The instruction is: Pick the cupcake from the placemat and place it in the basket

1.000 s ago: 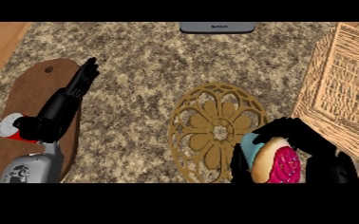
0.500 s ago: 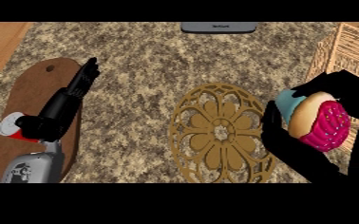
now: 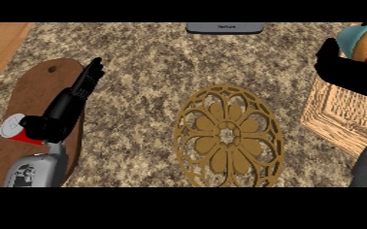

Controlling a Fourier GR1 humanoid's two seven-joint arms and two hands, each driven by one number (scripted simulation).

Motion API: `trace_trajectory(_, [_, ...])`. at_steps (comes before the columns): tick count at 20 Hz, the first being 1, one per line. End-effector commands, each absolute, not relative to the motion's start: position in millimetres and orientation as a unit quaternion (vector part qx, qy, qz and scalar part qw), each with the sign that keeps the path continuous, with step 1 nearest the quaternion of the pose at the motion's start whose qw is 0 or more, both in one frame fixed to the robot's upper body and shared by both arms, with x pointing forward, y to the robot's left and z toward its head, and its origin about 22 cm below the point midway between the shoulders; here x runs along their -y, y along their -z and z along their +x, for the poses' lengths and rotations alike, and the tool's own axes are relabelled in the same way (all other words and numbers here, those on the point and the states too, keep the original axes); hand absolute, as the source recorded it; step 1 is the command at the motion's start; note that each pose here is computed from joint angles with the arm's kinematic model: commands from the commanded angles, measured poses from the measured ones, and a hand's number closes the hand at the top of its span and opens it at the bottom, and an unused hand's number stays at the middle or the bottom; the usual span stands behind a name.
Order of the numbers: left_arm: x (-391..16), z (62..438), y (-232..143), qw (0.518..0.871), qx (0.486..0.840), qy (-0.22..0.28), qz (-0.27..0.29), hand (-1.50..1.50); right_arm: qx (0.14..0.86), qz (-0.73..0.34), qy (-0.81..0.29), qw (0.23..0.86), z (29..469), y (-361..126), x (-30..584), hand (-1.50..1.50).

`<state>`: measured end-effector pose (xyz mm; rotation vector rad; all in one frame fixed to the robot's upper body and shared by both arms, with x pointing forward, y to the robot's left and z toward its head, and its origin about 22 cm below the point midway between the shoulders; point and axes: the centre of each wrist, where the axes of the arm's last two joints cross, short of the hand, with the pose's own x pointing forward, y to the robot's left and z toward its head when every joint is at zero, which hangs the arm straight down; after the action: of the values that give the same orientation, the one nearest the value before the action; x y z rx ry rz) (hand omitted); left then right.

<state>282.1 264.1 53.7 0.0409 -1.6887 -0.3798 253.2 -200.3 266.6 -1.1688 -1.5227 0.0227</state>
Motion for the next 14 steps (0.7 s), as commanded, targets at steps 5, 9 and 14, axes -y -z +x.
trace_trajectory(5, [-277.0,278.0,-69.3,0.65,0.741,0.167,0.018,0.0,0.628,-0.535,0.071,0.561,285.9,-282.9,279.1,1.5])
trace_trajectory(9, [-274.6,286.7,-74.8,0.649,0.743,0.165,0.012,0.0,0.609,-0.544,0.095,0.569,297.1,-282.4,322.9,1.5])
trace_trajectory(14, [-276.3,278.8,-58.8,0.647,0.744,0.165,0.018,0.0,0.596,-0.544,0.063,0.587,293.0,-240.6,348.5,1.5])
